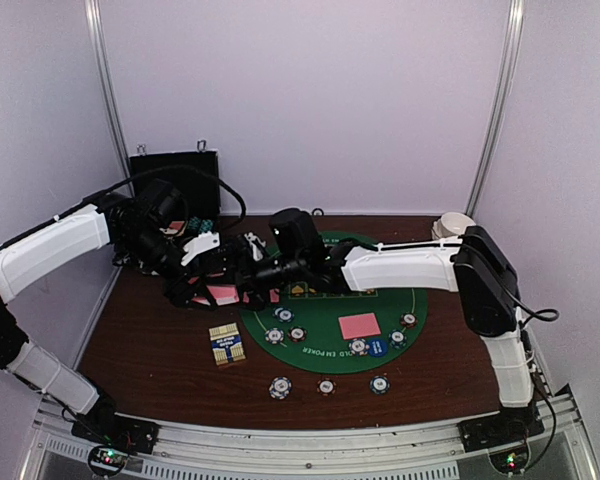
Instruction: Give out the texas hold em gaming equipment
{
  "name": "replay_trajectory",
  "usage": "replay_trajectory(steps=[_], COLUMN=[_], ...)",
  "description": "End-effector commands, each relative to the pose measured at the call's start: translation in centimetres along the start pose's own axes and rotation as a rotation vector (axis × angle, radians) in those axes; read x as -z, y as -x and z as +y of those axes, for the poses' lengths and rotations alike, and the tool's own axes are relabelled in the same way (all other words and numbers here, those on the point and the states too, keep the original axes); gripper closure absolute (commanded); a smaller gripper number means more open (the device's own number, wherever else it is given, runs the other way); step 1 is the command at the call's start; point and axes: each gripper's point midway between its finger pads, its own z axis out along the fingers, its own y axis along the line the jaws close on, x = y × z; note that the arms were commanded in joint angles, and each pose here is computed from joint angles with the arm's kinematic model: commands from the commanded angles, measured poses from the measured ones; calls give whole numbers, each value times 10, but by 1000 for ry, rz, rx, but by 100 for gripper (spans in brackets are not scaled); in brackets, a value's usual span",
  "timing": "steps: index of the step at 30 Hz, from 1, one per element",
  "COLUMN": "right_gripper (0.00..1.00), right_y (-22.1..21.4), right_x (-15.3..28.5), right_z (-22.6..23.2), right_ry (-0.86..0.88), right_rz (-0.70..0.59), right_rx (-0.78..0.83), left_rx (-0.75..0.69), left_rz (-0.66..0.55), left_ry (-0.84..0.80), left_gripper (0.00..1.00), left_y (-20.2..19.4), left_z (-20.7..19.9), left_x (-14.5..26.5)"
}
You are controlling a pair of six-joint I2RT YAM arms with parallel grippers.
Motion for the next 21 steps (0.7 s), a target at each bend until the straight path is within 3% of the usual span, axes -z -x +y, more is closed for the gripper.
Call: replay_trajectory(steps=[1, 21], right_gripper=[11, 36], right_y=[1, 8], right_x=[-8, 31], right_z=[5, -25], right_ry=[30, -75], right_rz=[12, 0], right_rx=[-1, -17], left_rx=[-32, -35], left_rz=[-55, -60], left_ry=[14, 12], left_gripper=[100, 100], left_y=[15, 15], left_z=[0, -2], left_x=[13, 14])
